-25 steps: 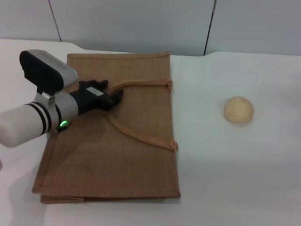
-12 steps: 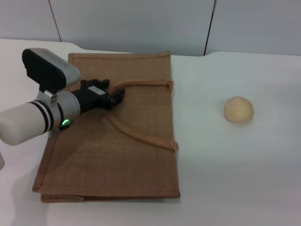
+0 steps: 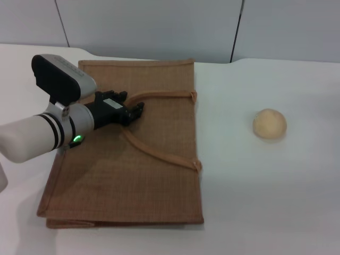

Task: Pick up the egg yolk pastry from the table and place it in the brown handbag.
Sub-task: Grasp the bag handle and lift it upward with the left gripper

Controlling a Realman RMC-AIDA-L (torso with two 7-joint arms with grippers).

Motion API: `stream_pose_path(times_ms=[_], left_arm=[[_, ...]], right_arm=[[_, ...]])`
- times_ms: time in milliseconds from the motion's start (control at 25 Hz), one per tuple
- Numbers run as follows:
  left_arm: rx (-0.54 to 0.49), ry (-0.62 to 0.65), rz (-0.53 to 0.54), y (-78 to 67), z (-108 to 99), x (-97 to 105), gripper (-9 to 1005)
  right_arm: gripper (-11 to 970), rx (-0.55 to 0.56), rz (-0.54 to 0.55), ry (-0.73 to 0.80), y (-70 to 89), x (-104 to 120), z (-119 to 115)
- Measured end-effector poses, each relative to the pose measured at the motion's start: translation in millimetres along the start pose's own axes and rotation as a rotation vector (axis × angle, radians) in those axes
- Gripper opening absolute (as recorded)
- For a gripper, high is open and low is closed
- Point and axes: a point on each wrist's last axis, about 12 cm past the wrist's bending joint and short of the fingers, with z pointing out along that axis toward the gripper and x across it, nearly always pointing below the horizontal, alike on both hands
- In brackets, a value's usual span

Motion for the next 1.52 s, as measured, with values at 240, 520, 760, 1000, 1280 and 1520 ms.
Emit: stream_pose_path(times_ms=[240,520,760,1000,1280,1520], left_arm=[[-0.001,0.001,-0.001,0.0,0.1,0.0,553],[-0.002,-0.001,-0.012,-0.3,0.5,-0.4,552],[-0.023,0.013,-0.038,2.1,0.8,0.7,518],[-0.051,0.032,-0.048,5.2,1.3,2.0,353],[-0.064,0.044,-0.045,5.5,3.3,0.7,356],[-0.055,0.035,-0.042,4.0,4.0,-1.0,287]], right_arm=[[879,-0.002,0.0,0.0,0.5,-0.7,0.5],[880,-0.002,0.0,0.0,0.5,-0.7,0.6],[880,-0.001,0.0,0.0,0.4,-0.8,0.6],[880,0.0,0.002,0.0,0.2,-0.8,0.7],[880,-0.002,0.002,-0.001,1.2,-1.8,1.2],[880,-0.002,0.002,0.0,1.0,-1.5,1.1]])
